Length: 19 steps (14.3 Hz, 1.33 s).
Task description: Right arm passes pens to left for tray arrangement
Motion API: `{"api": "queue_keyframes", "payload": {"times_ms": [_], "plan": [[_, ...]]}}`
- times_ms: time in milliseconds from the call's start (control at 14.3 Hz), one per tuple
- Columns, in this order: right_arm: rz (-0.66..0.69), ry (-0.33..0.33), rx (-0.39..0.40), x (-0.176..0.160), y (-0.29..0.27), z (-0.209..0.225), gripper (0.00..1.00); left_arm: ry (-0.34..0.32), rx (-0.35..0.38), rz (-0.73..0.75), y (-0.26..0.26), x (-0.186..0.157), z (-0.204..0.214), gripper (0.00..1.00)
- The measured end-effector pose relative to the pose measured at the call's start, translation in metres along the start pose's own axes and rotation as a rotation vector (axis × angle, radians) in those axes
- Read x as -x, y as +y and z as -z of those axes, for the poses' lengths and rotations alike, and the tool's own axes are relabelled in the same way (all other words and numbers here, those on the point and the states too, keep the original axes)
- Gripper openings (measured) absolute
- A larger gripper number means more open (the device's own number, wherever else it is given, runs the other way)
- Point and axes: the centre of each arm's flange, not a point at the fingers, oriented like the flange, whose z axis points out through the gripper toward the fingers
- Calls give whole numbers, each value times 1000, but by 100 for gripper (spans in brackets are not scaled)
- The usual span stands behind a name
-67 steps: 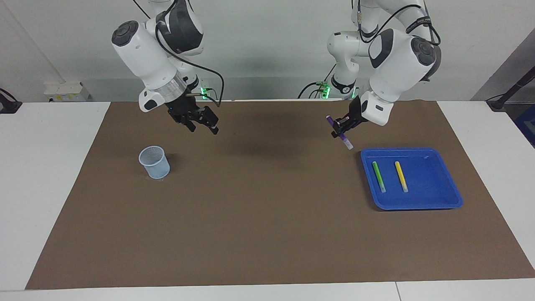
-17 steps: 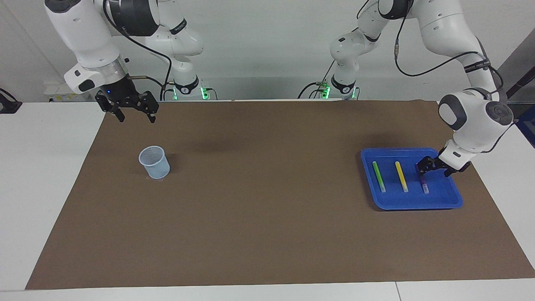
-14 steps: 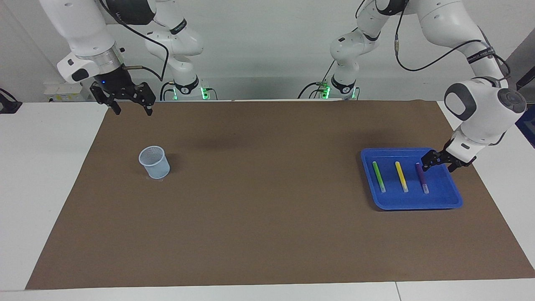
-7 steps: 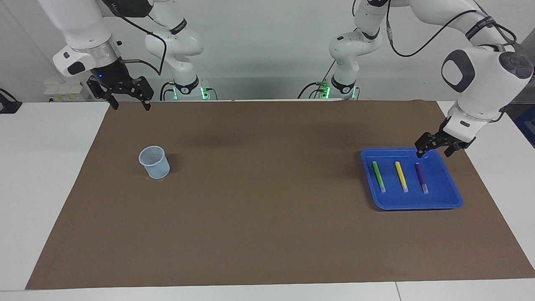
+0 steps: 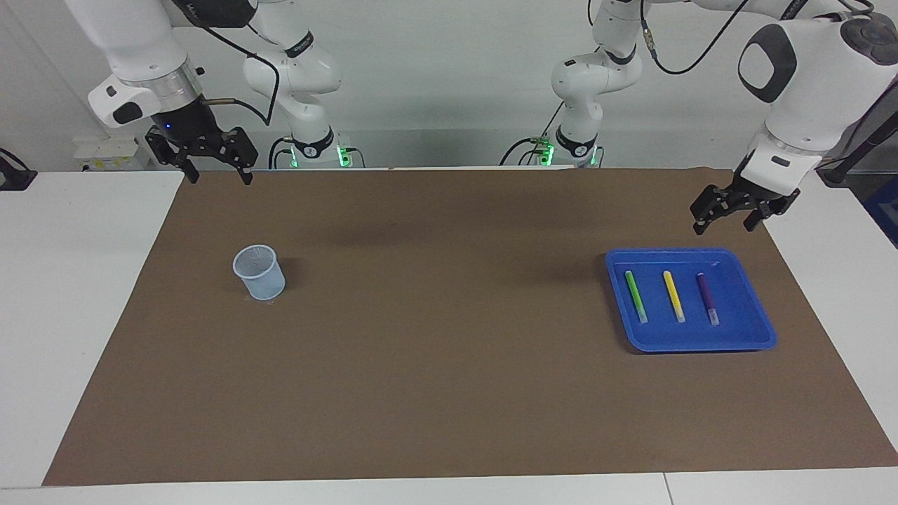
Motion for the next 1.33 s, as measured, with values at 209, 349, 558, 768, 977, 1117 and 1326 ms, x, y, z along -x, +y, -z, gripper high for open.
{"api": "queue_keyframes", "payload": {"times_ms": [209, 349, 558, 768, 977, 1117, 1326], "plan": [[0, 36, -3, 11, 1, 19, 100, -29, -3, -32, 34, 14, 13, 100], [-2, 61, -5, 14, 2, 27, 100, -32, -5, -18, 52, 24, 24, 100], [-7, 51, -4, 10, 5, 15, 100, -42, -9, -3, 58, 38, 39, 100], [-11, -2, 0, 0, 6, -11, 100, -55, -6, 21, 45, 49, 50, 100], [-12, -21, 2, -3, 6, -19, 100, -43, -2, 33, 38, 60, 63, 100], [-12, -21, 2, -3, 6, -19, 100, -40, -1, 36, 36, 63, 65, 100], [-11, -20, 2, -3, 5, -19, 100, -38, 0, 37, 35, 65, 47, 100]]}}
